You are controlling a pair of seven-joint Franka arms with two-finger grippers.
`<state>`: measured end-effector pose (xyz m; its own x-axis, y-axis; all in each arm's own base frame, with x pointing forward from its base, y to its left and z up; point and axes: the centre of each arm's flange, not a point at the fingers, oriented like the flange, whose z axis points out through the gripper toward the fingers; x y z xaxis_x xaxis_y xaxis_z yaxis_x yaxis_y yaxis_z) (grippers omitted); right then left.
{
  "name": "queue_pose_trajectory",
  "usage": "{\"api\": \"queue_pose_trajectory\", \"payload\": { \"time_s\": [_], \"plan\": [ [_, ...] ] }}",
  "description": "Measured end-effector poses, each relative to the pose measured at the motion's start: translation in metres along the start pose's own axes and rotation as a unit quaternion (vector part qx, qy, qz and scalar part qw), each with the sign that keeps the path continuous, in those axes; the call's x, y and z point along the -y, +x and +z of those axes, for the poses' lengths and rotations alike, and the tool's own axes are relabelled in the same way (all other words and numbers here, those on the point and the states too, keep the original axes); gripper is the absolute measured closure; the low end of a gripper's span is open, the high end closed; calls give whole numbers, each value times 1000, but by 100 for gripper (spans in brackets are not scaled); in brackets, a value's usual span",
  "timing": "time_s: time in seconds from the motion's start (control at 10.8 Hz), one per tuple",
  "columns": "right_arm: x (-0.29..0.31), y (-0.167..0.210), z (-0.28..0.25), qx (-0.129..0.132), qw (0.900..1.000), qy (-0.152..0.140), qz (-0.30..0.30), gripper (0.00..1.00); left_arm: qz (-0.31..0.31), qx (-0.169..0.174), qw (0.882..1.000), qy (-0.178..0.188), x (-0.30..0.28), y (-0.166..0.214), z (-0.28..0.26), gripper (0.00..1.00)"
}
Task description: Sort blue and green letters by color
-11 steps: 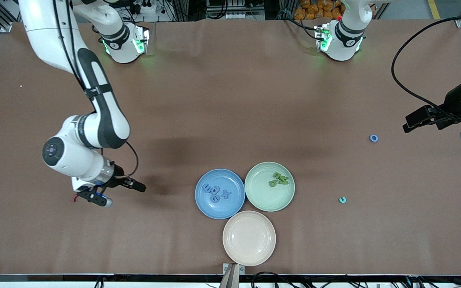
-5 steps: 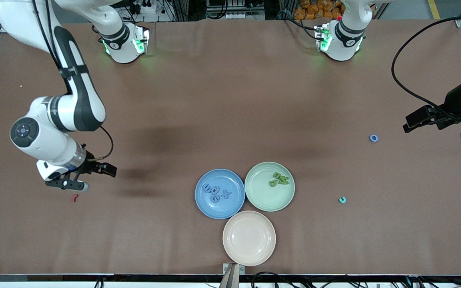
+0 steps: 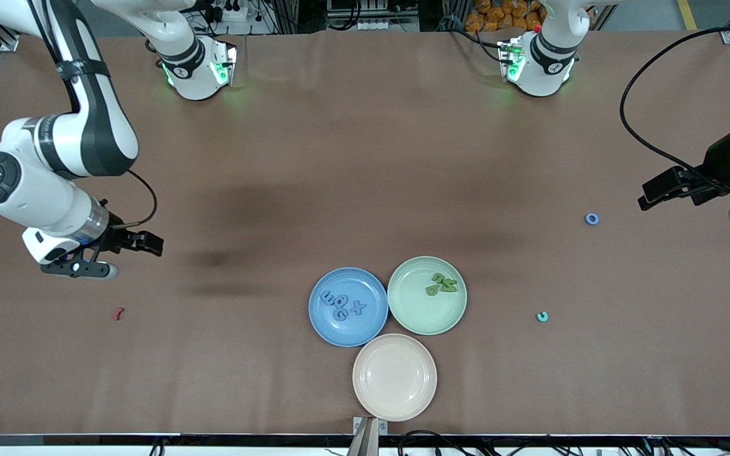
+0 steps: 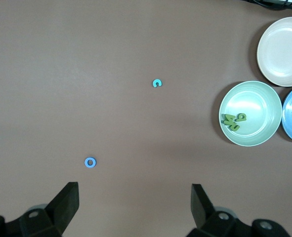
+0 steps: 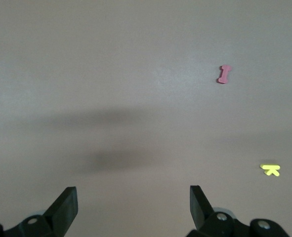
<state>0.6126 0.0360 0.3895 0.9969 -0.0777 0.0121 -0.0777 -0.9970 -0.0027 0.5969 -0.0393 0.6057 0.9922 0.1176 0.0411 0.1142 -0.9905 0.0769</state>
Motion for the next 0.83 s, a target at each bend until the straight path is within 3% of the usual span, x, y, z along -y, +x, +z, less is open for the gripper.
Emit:
{"api": "queue_pose_trajectory", "payload": {
  "time_s": [0.83],
  "plan": [
    [2, -32, -149, 13, 999, -17, -41, 0, 6, 1, 1000, 0, -7, -1, 1, 0]
  ]
}}
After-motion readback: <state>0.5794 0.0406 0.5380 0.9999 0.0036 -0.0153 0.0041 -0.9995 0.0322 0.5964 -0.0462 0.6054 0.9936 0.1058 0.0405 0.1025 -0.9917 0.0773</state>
